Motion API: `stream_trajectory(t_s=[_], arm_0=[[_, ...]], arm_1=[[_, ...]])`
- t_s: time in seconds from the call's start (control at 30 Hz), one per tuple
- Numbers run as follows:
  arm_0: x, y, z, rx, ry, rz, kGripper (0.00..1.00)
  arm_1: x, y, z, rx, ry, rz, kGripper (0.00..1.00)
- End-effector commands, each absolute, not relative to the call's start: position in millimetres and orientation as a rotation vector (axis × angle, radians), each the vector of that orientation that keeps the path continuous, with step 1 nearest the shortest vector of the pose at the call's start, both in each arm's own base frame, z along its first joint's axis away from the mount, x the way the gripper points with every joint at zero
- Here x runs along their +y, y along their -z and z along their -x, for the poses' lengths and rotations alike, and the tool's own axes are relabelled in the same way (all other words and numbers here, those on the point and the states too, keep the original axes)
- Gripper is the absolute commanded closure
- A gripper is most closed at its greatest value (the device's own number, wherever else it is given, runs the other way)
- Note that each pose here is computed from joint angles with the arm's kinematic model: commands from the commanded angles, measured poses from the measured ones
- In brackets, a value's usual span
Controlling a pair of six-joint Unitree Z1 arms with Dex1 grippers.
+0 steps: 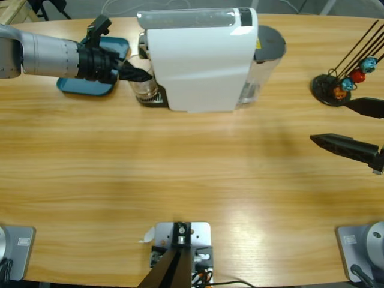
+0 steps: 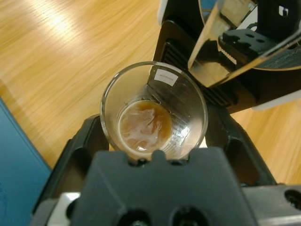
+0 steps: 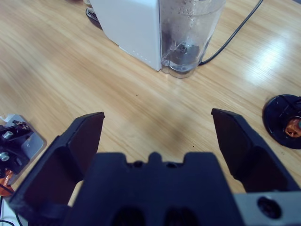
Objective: Pour coffee
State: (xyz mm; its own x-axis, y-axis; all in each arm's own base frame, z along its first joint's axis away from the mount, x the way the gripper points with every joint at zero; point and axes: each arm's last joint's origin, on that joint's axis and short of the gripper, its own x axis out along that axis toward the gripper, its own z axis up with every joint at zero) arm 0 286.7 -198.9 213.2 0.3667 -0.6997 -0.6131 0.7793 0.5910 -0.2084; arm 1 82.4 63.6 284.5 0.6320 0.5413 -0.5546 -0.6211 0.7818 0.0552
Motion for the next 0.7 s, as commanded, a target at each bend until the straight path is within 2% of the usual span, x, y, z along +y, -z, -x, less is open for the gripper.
stream_trajectory(t_s=[0.03,0.23,0.4,0.53,0.7], arm_0=[[-196.1,-189.7,-293.9,0.784,0.956,-0.126,0.444],[-187.5,-199.7,-282.9,0.773,0.949,-0.123,0.446],[-155.8,-232.4,-260.0,0.729,0.885,-0.11,0.484],[-133.0,-247.8,-247.8,0.72,0.828,-0.101,0.483],[-117.6,-264.9,-237.9,0.7,0.763,-0.104,0.483]], arm_1=[[65.5,-272.8,-84.1,0.634,-0.659,0.154,0.0],[65.5,-272.9,-84.2,0.633,-0.659,0.154,0.0],[65.6,-272.9,-84.2,0.633,-0.66,0.153,0.0],[65.0,-273.3,-83.2,0.629,-0.662,0.151,0.0],[63.9,-273.6,-81.7,0.622,-0.664,0.149,0.0]])
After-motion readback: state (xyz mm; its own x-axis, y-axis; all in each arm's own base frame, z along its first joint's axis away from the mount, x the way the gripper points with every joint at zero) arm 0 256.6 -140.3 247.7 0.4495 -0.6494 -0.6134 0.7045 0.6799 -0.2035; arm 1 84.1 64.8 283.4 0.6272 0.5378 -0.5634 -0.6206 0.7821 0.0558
